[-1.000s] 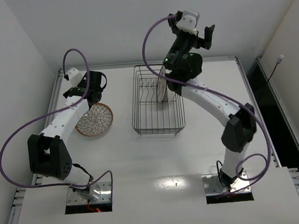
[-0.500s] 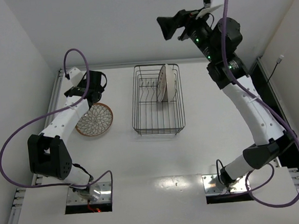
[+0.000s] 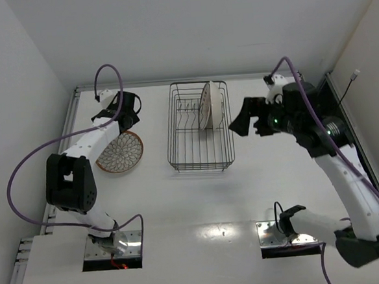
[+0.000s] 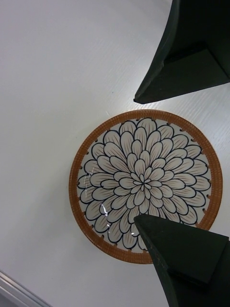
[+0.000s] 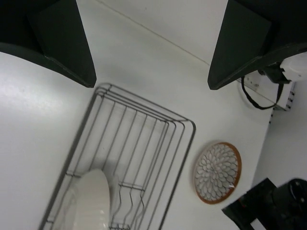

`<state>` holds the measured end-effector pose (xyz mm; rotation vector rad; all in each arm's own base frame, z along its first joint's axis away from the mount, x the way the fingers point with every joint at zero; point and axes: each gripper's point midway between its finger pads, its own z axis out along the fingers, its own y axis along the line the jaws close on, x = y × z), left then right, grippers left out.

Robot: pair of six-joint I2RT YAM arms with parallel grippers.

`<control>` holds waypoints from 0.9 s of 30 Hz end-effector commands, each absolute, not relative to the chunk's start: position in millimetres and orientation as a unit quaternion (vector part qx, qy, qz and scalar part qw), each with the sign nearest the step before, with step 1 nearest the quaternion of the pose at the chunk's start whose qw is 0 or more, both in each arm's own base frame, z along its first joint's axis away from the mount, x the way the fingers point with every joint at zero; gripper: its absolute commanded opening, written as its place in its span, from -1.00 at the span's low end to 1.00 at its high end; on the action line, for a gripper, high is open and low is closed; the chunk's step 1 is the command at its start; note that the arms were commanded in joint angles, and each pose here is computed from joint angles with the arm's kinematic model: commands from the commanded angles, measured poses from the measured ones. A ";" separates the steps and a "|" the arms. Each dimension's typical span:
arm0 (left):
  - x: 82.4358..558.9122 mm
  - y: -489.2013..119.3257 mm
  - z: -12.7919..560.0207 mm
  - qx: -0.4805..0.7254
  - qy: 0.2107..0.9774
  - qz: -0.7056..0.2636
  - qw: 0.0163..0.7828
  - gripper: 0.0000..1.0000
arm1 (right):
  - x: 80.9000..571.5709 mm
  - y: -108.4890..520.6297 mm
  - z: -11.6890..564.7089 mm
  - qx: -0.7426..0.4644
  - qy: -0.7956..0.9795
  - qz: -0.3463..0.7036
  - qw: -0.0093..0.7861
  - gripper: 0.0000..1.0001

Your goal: Load the plates into the dish rack

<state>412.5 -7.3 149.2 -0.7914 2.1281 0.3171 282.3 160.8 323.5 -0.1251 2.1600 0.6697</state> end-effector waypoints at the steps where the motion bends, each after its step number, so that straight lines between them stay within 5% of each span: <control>1: 420.0 -3.2 146.4 -0.310 0.844 0.146 0.413 0.98 | 249.4 139.4 297.7 -0.021 0.882 0.241 0.405 1.00; 13: 419.5 10.4 94.8 -0.278 0.861 0.227 0.361 0.98 | 193.5 140.2 237.6 -0.091 0.895 0.266 0.347 1.00; 27: 437.4 -41.7 63.2 -0.174 0.917 0.145 0.328 0.98 | 189.3 138.8 222.5 -0.107 0.899 0.260 0.336 1.00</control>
